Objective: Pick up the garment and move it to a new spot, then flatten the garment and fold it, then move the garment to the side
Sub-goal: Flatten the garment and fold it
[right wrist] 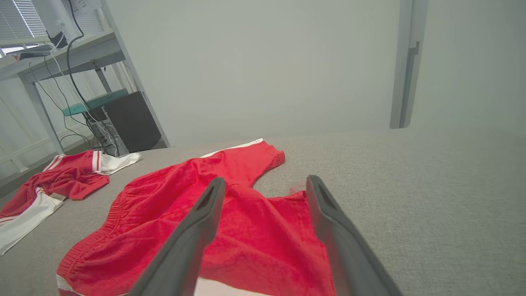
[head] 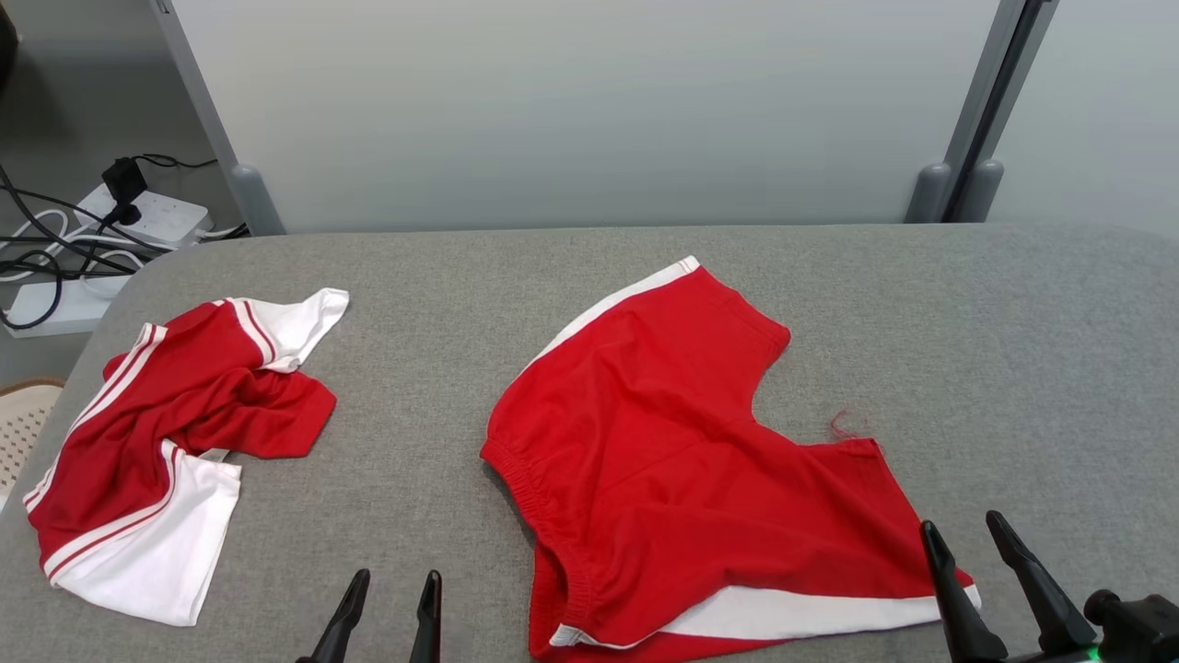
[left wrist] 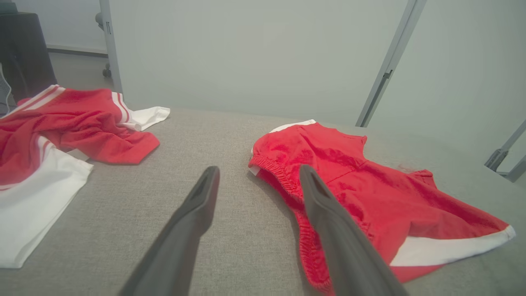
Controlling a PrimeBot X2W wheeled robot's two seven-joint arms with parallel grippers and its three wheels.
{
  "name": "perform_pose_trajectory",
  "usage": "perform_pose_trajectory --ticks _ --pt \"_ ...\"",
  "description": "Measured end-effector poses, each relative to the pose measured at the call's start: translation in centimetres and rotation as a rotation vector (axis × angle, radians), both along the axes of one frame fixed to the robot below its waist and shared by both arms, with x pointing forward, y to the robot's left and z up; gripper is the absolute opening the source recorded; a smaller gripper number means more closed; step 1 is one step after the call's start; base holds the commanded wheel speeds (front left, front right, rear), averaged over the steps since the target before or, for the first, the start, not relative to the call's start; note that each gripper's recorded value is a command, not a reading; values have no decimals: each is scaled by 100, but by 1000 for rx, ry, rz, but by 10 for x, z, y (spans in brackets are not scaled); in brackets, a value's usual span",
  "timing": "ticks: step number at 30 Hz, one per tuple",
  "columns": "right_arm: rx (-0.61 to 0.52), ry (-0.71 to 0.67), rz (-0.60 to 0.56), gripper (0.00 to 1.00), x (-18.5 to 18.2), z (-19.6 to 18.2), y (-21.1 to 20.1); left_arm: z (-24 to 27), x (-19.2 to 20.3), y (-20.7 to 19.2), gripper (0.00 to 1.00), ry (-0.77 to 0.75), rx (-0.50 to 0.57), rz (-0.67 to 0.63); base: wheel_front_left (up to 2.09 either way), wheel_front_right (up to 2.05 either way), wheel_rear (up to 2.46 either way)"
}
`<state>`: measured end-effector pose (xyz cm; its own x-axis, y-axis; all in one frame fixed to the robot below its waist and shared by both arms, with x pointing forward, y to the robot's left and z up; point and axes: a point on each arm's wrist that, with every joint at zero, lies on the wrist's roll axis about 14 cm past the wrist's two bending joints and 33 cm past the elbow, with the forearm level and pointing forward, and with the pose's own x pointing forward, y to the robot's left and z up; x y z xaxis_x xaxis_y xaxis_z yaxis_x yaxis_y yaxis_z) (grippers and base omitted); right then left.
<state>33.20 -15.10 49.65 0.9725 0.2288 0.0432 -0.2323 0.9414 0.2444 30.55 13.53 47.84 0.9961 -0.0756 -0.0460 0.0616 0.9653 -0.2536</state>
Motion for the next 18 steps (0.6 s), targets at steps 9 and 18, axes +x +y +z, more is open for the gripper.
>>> perform_pose_trajectory --ticks 9,18 --pt "2 25 -15 100 -4 -7 -5 -3 3 3 100 -3 23 4 0 0 0" --pt "5 33 -10 100 -1 -9 -3 -14 -1 -10 100 17 67 -77 0 0 0"
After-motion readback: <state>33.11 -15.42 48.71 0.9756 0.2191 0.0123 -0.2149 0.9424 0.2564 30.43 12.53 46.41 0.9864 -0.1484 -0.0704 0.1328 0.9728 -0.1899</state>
